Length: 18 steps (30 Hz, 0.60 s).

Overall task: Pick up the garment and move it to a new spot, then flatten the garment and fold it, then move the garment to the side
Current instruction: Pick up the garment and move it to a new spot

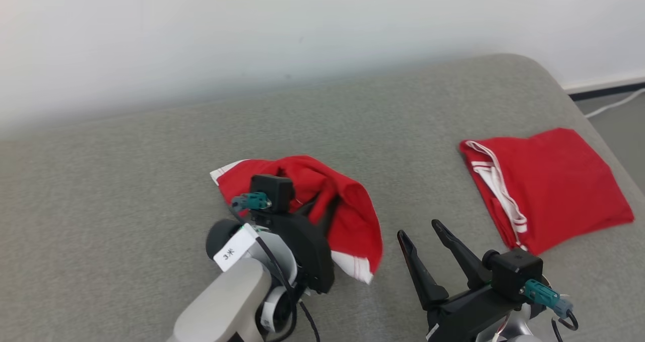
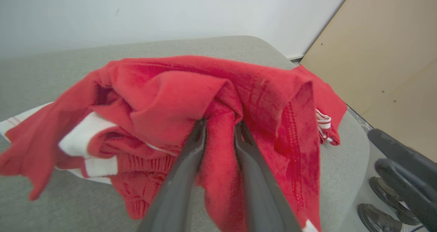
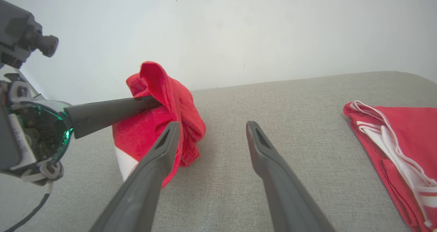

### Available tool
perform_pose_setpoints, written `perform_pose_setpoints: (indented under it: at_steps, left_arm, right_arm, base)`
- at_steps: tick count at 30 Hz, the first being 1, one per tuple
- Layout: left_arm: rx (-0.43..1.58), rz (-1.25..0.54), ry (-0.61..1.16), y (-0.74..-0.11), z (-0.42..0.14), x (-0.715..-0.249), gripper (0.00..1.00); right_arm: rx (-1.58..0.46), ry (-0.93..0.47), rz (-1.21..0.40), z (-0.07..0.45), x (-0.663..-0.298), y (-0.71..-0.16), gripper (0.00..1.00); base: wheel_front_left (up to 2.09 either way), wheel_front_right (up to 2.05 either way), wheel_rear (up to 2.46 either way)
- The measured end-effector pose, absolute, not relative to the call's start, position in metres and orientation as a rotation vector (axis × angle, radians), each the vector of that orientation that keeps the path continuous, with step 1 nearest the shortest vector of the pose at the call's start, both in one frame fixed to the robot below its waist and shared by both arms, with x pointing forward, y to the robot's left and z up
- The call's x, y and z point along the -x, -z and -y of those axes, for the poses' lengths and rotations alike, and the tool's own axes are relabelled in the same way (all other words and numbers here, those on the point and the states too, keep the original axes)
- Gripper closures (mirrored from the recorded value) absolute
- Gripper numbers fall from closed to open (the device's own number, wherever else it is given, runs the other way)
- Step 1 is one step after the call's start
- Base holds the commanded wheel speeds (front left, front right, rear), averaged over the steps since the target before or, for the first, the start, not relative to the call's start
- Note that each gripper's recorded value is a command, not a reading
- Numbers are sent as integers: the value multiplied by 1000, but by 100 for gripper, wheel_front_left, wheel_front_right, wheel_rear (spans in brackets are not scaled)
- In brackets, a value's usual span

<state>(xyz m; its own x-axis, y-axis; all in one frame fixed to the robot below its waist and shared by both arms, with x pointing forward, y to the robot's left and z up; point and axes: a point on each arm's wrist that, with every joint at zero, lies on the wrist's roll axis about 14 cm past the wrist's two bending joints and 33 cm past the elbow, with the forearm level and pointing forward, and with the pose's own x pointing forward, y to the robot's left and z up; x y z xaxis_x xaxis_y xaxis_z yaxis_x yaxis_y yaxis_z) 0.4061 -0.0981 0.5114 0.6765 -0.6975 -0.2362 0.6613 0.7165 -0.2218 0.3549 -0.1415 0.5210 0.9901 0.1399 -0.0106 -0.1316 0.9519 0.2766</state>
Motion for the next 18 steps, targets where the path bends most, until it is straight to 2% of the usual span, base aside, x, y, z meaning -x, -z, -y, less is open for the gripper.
perform_pose_setpoints:
  at_steps: [8, 18]
  left_arm:
    - [158, -400, 893, -502, 136, -389, 0]
    - [176, -365, 819, -515, 119, -413, 0]
  right_arm:
    - [-280, -40, -31, 172, -352, -514, 0]
    - [-280, -70, -28, 163, -358, -512, 0]
  base:
    - [0, 0, 0]
    - [0, 0, 0]
